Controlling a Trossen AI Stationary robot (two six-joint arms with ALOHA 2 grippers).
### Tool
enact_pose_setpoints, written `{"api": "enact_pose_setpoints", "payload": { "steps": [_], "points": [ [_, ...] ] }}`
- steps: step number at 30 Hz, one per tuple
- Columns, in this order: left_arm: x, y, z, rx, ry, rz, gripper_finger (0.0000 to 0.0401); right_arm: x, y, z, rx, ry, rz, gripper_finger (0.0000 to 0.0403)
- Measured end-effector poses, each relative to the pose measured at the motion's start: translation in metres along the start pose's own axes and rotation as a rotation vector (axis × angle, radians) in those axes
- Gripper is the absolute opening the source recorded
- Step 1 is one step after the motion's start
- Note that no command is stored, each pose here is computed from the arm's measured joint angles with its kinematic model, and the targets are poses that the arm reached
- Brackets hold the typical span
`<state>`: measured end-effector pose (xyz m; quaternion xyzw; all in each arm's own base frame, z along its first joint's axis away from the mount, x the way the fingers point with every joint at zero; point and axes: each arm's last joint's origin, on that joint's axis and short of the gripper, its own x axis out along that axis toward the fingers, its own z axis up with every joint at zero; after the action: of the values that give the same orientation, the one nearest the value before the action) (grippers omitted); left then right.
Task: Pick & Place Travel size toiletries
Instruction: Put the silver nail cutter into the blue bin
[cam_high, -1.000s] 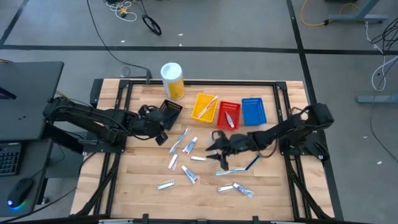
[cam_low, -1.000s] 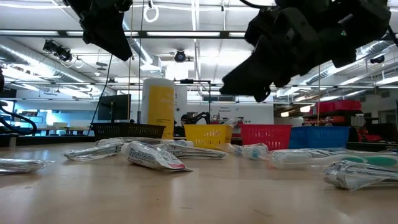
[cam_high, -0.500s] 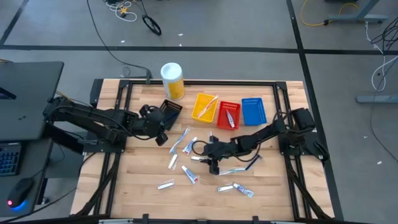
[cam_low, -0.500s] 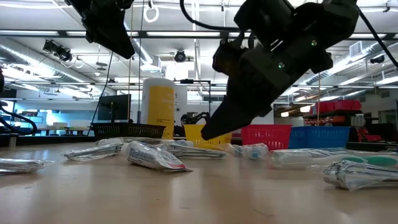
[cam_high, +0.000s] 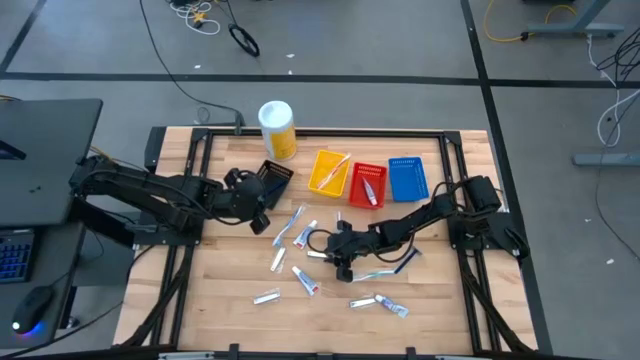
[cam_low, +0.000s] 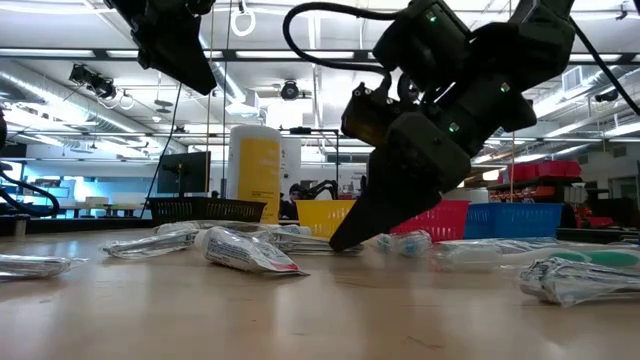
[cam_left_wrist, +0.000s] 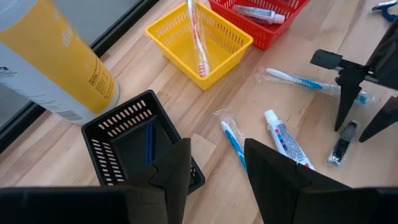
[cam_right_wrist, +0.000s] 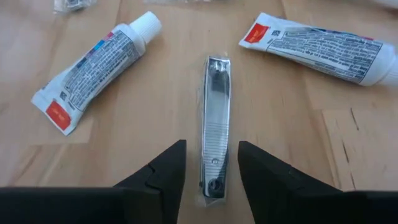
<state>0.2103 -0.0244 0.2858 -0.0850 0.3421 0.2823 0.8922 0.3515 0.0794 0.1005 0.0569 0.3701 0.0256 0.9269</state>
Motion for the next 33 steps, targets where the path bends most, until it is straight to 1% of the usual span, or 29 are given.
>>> {"api": "enact_pose_setpoints", "payload": {
  "steps": [7, 10, 14, 16, 19, 21, 23, 25, 30, 33],
  "points": [
    [0.000, 0.000, 0.000, 0.000, 0.000, 0.000, 0.0160, 0.000, -0.002, 0.000, 0.011, 0.003, -0.001, 0.0078],
    [0.000, 0.000, 0.000, 0.000, 0.000, 0.000, 0.0160, 0.000, -0.001, 0.000, 0.011, 0.001, 0.000, 0.0054],
    [0.000, 0.000, 0.000, 0.000, 0.000, 0.000, 0.0160, 0.000, -0.001, 0.001, 0.037, -0.006, 0.005, 0.0045],
    [0.000, 0.000, 0.000, 0.000, 0.000, 0.000, 0.0160, -0.001, -0.001, 0.003, 0.046, -0.018, 0.025, 0.0044],
    [0.000, 0.000, 0.000, 0.000, 0.000, 0.000, 0.0160, -0.010, 0.001, 0.011, 0.047, -0.044, 0.035, 0.0043],
    [0.000, 0.000, 0.000, 0.000, 0.000, 0.000, 0.0160, -0.019, 0.001, 0.018, 0.048, -0.063, 0.022, 0.0043],
    [0.000, 0.000, 0.000, 0.000, 0.000, 0.000, 0.0160, -0.031, 0.000, 0.026, 0.050, -0.081, -0.020, 0.0043],
    [0.000, 0.000, 0.000, 0.000, 0.000, 0.000, 0.0160, -0.047, -0.003, 0.032, 0.052, -0.082, -0.089, 0.0043],
    [0.000, 0.000, 0.000, -0.004, 0.000, 0.000, 0.0160, -0.095, -0.012, 0.040, 0.047, -0.051, -0.336, 0.0043],
    [0.000, 0.000, 0.000, -0.004, 0.000, 0.000, 0.0160, -0.128, -0.019, 0.038, 0.101, -0.014, -0.464, 0.0043]
  ]
}}
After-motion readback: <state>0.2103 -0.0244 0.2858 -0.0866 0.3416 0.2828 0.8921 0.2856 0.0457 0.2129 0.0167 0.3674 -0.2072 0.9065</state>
